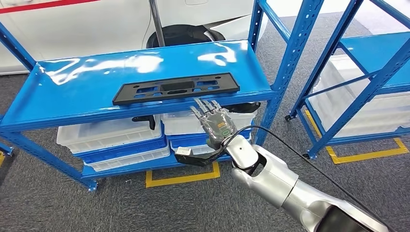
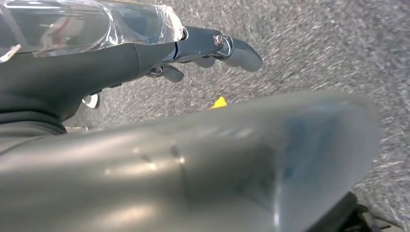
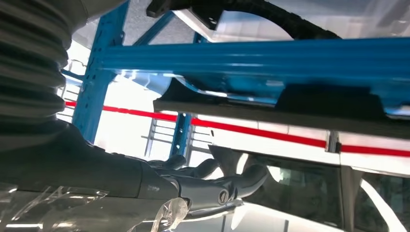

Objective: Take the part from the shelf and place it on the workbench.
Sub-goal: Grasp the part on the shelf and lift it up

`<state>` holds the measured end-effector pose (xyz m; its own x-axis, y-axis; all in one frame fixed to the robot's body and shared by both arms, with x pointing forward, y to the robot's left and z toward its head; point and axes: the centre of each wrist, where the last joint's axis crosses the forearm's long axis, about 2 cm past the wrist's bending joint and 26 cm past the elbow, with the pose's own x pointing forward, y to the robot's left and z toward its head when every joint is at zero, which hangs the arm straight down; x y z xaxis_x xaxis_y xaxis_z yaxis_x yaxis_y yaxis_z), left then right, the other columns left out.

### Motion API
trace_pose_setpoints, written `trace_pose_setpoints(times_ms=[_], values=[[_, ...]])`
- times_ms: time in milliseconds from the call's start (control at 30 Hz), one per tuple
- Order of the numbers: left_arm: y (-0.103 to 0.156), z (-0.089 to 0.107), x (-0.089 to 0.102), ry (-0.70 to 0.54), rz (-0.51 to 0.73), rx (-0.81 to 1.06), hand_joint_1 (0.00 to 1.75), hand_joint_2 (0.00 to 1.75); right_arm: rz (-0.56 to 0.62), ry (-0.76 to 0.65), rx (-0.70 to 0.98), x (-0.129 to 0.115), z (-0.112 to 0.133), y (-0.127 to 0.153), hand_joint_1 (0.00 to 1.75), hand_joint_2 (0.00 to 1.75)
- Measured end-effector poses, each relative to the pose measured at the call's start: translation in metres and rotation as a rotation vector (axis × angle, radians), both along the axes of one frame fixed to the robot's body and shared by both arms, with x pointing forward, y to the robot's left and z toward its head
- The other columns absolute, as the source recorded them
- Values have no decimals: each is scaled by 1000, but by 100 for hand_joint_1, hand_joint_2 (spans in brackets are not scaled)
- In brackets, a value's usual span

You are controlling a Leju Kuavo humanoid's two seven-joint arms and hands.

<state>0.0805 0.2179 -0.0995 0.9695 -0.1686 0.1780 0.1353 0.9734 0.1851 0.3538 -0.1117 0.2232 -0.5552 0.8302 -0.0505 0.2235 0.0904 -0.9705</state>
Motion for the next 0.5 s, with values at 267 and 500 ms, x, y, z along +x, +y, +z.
trace_pose_setpoints(times_ms=[267, 500], values=[[-1, 0, 0, -1, -1, -1, 0, 0, 7, -4, 0, 0, 2, 3, 0, 175], [-1, 0, -1, 1, -1, -2, 0, 0, 23, -10, -6, -1, 4, 6, 0, 175]])
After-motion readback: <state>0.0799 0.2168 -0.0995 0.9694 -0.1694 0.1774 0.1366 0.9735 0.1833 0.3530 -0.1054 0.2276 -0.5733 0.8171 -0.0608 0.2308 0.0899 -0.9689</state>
